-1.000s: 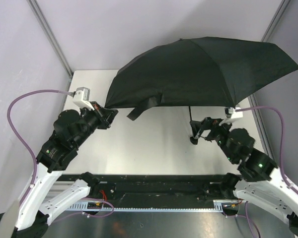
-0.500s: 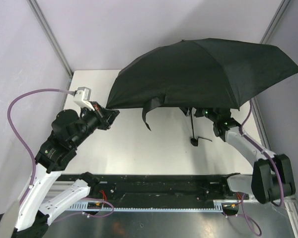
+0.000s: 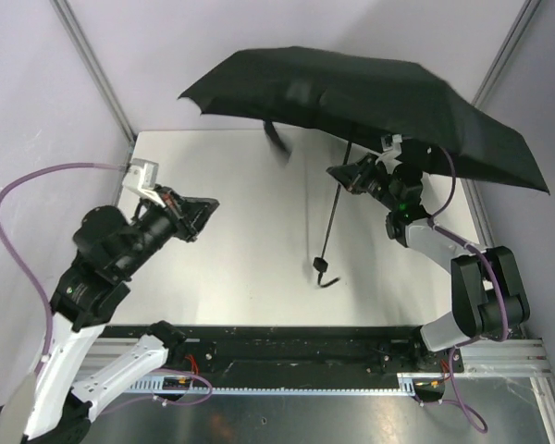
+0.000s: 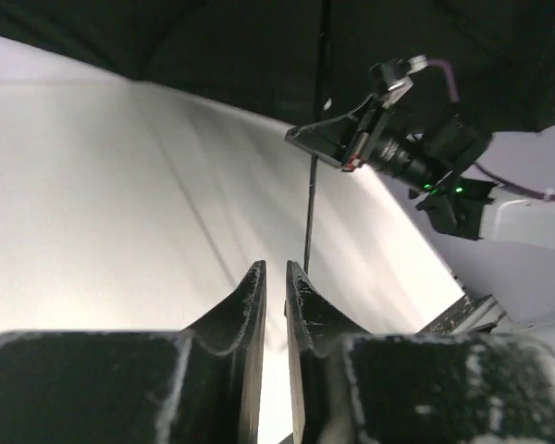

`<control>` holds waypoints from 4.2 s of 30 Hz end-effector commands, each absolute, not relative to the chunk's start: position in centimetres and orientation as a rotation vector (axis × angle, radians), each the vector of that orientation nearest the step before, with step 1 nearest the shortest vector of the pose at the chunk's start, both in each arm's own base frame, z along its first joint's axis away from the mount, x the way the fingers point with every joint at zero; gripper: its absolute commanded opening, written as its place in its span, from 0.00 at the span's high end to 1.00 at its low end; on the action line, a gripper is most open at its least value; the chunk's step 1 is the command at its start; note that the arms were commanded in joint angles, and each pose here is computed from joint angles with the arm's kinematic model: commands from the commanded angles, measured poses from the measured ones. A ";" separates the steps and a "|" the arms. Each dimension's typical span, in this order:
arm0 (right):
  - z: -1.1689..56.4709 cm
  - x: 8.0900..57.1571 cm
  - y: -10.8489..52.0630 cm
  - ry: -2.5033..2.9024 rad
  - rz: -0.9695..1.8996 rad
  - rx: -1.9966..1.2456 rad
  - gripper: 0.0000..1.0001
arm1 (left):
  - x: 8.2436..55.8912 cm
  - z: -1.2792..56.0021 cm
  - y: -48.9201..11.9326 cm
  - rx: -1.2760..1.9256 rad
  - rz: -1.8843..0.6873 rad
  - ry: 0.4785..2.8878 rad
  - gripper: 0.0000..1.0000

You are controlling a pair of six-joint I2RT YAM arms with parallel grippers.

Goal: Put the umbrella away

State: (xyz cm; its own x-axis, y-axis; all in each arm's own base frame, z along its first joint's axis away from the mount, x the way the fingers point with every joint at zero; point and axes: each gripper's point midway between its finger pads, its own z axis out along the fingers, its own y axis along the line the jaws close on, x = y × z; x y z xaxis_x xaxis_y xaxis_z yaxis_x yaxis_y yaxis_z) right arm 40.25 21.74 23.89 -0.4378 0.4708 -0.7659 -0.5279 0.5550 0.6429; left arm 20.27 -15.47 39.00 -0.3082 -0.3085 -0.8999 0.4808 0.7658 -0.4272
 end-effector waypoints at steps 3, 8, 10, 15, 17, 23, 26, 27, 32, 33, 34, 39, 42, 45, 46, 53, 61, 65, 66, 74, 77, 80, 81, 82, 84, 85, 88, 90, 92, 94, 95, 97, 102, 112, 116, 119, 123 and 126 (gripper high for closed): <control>30.8 40.4 20.7 1.577 1.208 0.174 1.00 | 16.5 45.8 -13.2 0.213 -0.782 1.464 0.41; 33.4 39.5 21.1 1.554 1.205 0.183 1.00 | 14.1 46.6 -11.8 0.226 -0.784 1.394 0.05; 34.5 39.0 21.6 1.558 1.228 0.182 1.00 | 14.0 45.5 -12.6 0.230 -0.837 1.431 0.02; 36.7 36.9 22.6 1.559 1.289 0.237 1.00 | 17.0 37.4 -18.6 0.194 -1.079 1.746 0.16; 37.5 35.8 23.0 1.554 1.311 0.240 1.00 | 17.7 34.6 -21.5 0.225 -1.206 1.836 0.33; 37.9 33.0 24.3 1.596 1.335 0.283 1.00 | 18.5 32.6 -28.7 0.348 -1.350 1.868 0.17; 37.5 31.8 24.6 1.628 1.311 0.340 1.00 | 19.2 31.0 -32.2 0.395 -1.325 1.929 0.14; 37.6 31.4 24.6 1.629 1.303 0.350 1.00 | 19.6 30.1 -33.2 0.398 -1.309 1.959 0.16; 37.8 30.2 24.1 1.642 1.289 0.407 1.00 | 20.7 26.4 -36.6 0.447 -1.257 2.061 0.35; 37.9 30.0 24.1 1.644 1.296 0.407 1.00 | 20.6 26.1 -37.2 0.467 -1.261 2.068 0.39; 37.9 29.8 24.1 1.646 1.304 0.408 1.00 | 20.5 25.8 -37.8 0.485 -1.267 2.076 0.43; 38.3 29.6 24.1 1.635 1.309 0.394 1.00 | 20.5 25.6 -39.1 0.522 -1.279 2.082 0.87; 38.5 29.7 23.3 1.621 1.267 0.375 0.91 | 20.4 27.1 -38.7 0.501 -1.295 2.033 0.98; 39.2 30.5 21.4 1.584 1.258 0.428 0.62 | 19.6 29.2 -38.4 0.479 -1.374 1.958 1.00; 39.7 30.7 20.9 1.557 1.273 0.435 0.48 | 19.2 30.2 -38.4 0.471 -1.425 1.918 1.00; 44.9 31.5 18.9 1.309 1.407 0.458 0.12 | 15.5 35.8 -39.0 0.447 -1.838 1.725 1.00; 46.5 35.1 16.7 1.149 1.500 0.599 0.13 | 13.1 39.8 -38.9 0.473 -2.052 1.606 1.00; 48.0 36.3 16.0 1.037 1.509 0.594 0.17 | 12.7 39.4 -39.3 0.466 -2.079 1.622 1.00; 48.3 36.8 16.1 1.031 1.506 0.587 0.18 | 12.6 39.3 -39.4 0.464 -2.083 1.627 1.00; 48.4 39.5 14.7 0.997 1.369 0.618 0.25 | 12.4 38.0 -39.8 0.429 -2.085 1.675 1.00; 48.7 40.3 13.9 0.991 1.290 0.657 0.32 | 12.4 37.2 -39.9 0.417 -2.081 1.697 1.00; 48.5 41.1 12.7 0.998 1.217 0.752 0.36 | 12.4 36.5 -39.9 0.408 -2.072 1.712 1.00; 48.7 41.2 12.4 0.984 1.212 0.754 0.36 | 12.4 36.4 -39.9 0.404 -2.072 1.718 1.00; 48.8 41.4 12.2 0.974 1.212 0.766 0.36 | 12.3 36.2 -39.9 0.402 -2.073 1.724 1.00; 49.2 41.9 11.8 0.958 1.224 0.784 0.36 | 12.2 35.9 -40.0 0.404 -2.075 1.734 1.00; 49.4 42.1 11.7 0.953 1.226 0.790 0.37 | 12.1 35.8 -40.1 0.407 -2.077 1.739 1.00; 49.7 42.9 11.4 0.962 1.225 0.800 0.47 | 12.0 35.6 -40.1 0.409 -2.078 1.745 1.00; 49.9 43.4 11.6 0.980 1.235 0.793 0.53 | 11.9 35.4 -40.1 0.409 -2.078 1.751 1.00; 49.8 43.8 11.8 1.000 1.244 0.781 0.57 | 11.9 35.4 -40.1 0.409 -2.080 1.755 1.00; 49.6 44.0 11.9 1.020 1.241 0.774 0.63 | 11.9 35.5 -40.1 0.411 -2.080 1.749 1.00; 49.4 44.1 11.8 1.029 1.232 0.772 0.64 | 11.9 35.5 -40.0 0.410 -2.078 1.749 1.00; 49.2 44.2 11.7 1.039 1.213 0.767 0.65 | 11.9 35.6 -40.0 0.412 -2.076 1.743 1.00; 48.4 44.7 11.1 1.056 1.195 0.787 0.61 | 11.8 35.5 -40.0 0.417 -2.078 1.747 1.00; 47.8 46.1 11.4 1.137 1.216 0.780 0.97 | 12.1 35.4 -40.3 0.409 -2.076 1.752 1.00; 47.9 44.0 14.5 1.264 1.272 0.598 1.00 | 13.4 35.3 -40.0 0.387 -2.063 1.767 1.00; 46.2 41.4 17.2 1.359 1.343 0.490 1.00 | 15.7 34.9 -39.0 0.336 -2.022 1.784 1.00; 45.1 37.1 20.1 1.394 1.385 0.368 1.00 | 17.9 34.7 -38.3 0.293 -1.974 1.794 1.00; 45.0 34.5 21.9 1.411 1.399 0.304 1.00 | 18.9 35.5 -38.2 0.298 -1.953 1.778 1.00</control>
State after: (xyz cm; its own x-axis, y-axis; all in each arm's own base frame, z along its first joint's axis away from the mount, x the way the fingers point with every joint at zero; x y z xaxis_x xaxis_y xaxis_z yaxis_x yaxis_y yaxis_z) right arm 40.09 18.18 43.84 -0.2899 0.8724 -0.3937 -0.3604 0.2816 0.8893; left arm 16.06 -38.72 32.21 -0.9173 -0.0963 -0.3863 0.3900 -0.0224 -0.9205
